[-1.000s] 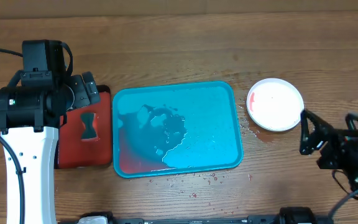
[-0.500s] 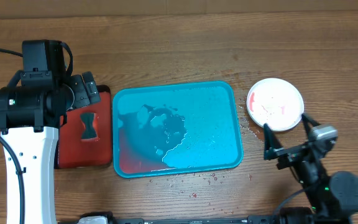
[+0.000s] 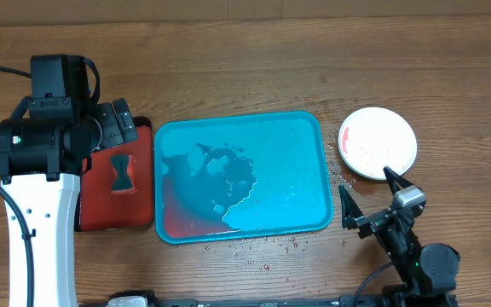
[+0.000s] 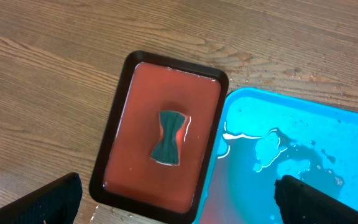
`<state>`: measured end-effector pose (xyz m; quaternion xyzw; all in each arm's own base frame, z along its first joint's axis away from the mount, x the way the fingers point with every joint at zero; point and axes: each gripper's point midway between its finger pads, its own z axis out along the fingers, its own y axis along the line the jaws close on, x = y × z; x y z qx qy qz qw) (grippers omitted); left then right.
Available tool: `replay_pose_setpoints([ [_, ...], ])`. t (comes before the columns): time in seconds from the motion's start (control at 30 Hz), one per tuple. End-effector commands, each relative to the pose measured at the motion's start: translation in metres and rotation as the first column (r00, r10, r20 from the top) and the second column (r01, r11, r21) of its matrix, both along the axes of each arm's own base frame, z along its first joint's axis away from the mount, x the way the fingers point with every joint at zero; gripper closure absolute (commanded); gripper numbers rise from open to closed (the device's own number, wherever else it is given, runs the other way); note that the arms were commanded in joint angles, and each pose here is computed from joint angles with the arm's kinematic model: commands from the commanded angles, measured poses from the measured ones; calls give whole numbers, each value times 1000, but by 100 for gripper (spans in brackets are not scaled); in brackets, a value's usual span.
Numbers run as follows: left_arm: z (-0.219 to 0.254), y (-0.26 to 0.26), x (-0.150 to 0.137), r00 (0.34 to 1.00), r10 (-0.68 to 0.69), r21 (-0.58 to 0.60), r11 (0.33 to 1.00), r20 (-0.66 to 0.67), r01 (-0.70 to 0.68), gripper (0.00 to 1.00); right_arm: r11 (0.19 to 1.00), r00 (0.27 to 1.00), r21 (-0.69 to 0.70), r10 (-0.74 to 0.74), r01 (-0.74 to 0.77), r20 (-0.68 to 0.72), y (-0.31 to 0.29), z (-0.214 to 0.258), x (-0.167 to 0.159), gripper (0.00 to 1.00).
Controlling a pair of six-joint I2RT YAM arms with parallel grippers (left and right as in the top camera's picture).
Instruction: Clean dirty plates on tray and stack at the side
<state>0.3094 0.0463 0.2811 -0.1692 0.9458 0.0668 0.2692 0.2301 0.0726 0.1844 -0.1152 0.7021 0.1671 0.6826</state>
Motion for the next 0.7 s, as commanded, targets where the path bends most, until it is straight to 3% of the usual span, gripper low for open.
replay_pose_setpoints([
  [0.0, 7, 2, 1, 1000, 17, 3, 1000, 24, -18, 0, 999, 999, 4, 42, -42, 0, 7, -8, -1, 0],
  [0.67, 7, 2, 1, 1000, 17, 3, 1000, 24, -18, 0, 998, 998, 4, 57, -57, 2, 9, -8, -2, 0],
])
